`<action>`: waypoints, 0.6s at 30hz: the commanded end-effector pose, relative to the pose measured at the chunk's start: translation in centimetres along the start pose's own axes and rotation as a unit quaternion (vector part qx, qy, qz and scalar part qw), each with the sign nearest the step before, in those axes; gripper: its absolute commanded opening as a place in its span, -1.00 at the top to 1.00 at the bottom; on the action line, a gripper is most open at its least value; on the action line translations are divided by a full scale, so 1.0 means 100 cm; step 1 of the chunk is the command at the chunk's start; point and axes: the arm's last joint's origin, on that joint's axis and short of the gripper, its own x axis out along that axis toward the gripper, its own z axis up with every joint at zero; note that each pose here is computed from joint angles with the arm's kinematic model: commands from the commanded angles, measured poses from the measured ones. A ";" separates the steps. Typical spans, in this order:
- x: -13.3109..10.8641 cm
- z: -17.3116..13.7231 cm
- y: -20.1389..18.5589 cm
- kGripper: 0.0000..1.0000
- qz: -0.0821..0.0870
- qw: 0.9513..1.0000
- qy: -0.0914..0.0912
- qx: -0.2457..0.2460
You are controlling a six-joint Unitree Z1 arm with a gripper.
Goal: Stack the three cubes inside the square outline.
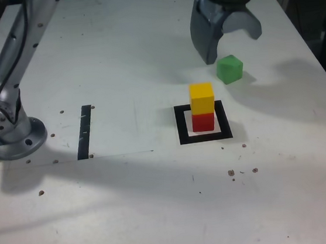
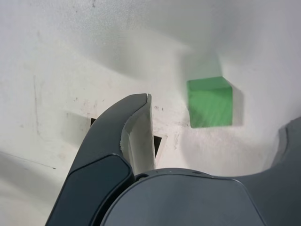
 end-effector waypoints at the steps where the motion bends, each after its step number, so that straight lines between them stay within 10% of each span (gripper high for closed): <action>1: 0.007 0.003 -0.002 -0.80 -0.001 1.000 0.008 -0.001; 12: 0.041 0.023 -0.001 -0.73 -0.014 0.999 0.035 -0.008; 18: 0.053 0.030 0.002 -0.36 -0.017 0.999 0.042 -0.006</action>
